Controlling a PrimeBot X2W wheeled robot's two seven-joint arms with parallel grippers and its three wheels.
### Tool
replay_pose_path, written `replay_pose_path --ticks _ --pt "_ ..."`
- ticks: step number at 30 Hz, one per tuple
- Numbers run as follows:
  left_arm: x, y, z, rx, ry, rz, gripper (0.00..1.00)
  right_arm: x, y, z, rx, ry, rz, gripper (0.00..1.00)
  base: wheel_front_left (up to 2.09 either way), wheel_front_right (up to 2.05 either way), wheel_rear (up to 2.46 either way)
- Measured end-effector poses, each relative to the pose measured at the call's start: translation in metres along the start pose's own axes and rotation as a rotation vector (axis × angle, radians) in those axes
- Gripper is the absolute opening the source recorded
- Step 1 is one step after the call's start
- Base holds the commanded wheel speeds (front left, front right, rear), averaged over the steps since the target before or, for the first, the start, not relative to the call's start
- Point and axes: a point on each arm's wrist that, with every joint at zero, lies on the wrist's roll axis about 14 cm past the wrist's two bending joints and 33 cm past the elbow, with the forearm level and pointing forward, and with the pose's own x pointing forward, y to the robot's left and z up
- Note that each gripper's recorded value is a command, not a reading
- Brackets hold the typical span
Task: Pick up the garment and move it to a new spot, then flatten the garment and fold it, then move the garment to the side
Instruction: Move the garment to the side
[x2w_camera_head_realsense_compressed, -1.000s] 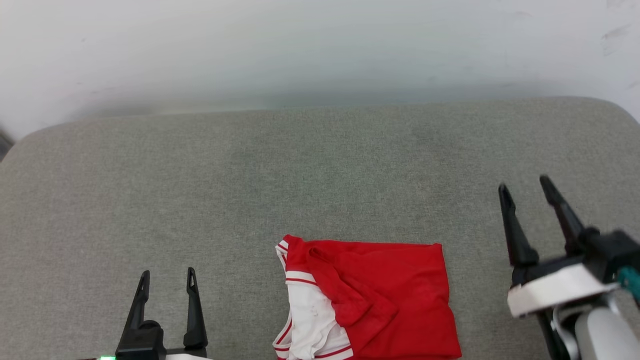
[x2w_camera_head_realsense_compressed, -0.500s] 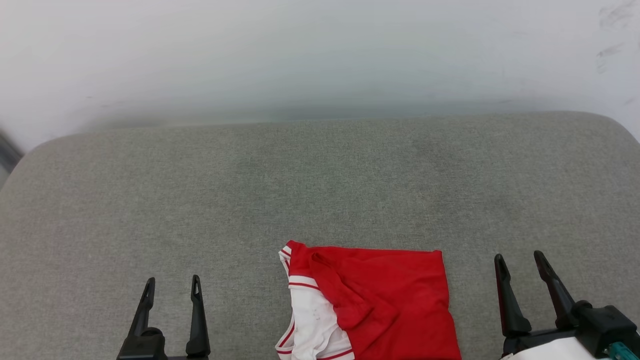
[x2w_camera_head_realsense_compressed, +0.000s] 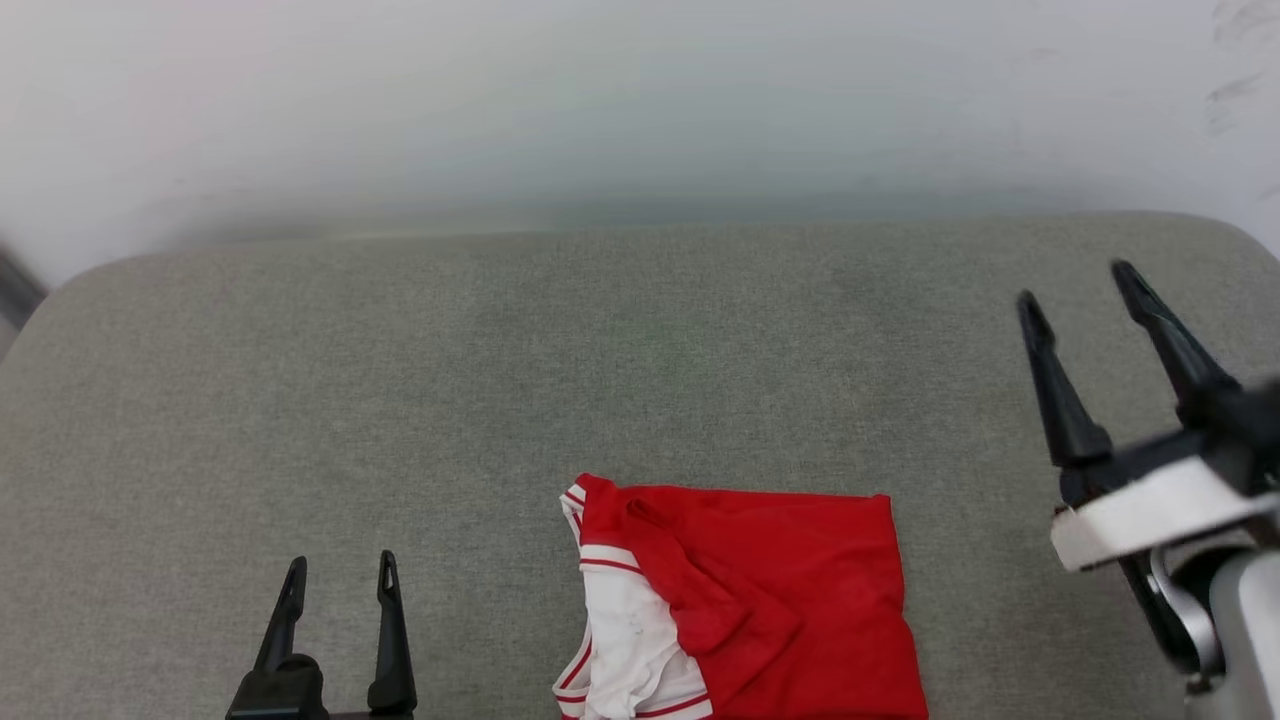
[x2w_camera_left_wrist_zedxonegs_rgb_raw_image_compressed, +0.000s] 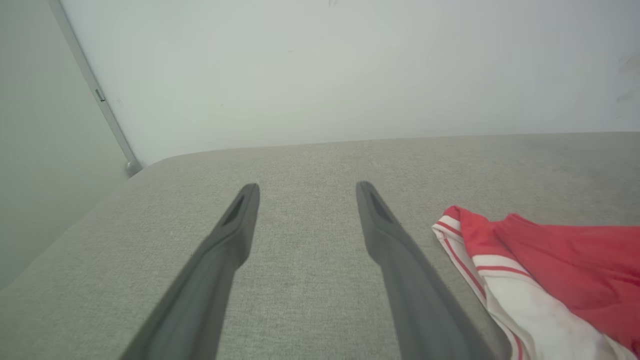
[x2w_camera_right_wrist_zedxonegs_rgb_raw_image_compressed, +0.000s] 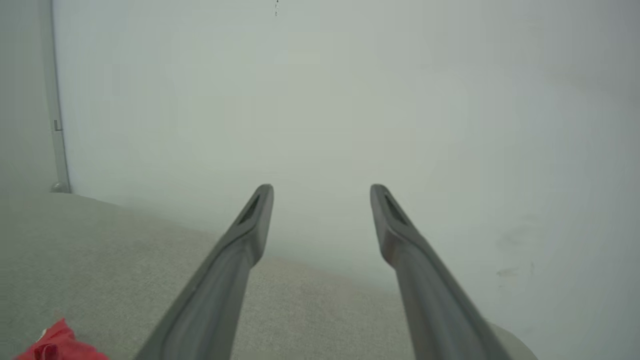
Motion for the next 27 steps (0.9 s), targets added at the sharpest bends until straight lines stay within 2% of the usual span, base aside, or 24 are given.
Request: replay_pose_path --ticks 3,7,12,15,21,27 --pt "0.002 0.0 -0.003 -0.002 0.009 -0.003 1.0 0.018 0.014 -0.01 -0.042 0.133 0.124 1.0 0.0 0.0 0.0" --pt "0.005 0.001 -0.007 -0.005 0.021 0.002 1.0 0.018 0.027 -0.046 0.01 0.425 0.247 1.0 0.0 0.0 0.0" --pt "0.011 -0.001 -0.012 -0.014 0.034 -0.001 1.0 -0.02 0.029 -0.102 0.203 0.852 0.332 1.0 0.0 0.0 0.0" --pt "0.017 -0.001 -0.014 -0.014 0.038 -0.001 1.0 -0.044 0.031 -0.125 0.33 1.034 0.359 1.0 0.0 0.0 0.0" --pt "0.027 -0.001 -0.018 -0.014 0.047 -0.002 1.0 -0.079 0.048 -0.163 0.492 1.225 0.384 1.0 0.0 0.0 0.0" --pt "0.038 0.0 -0.024 -0.009 0.06 -0.001 1.0 -0.093 0.088 -0.193 0.65 1.299 0.411 1.0 0.0 0.0 0.0"
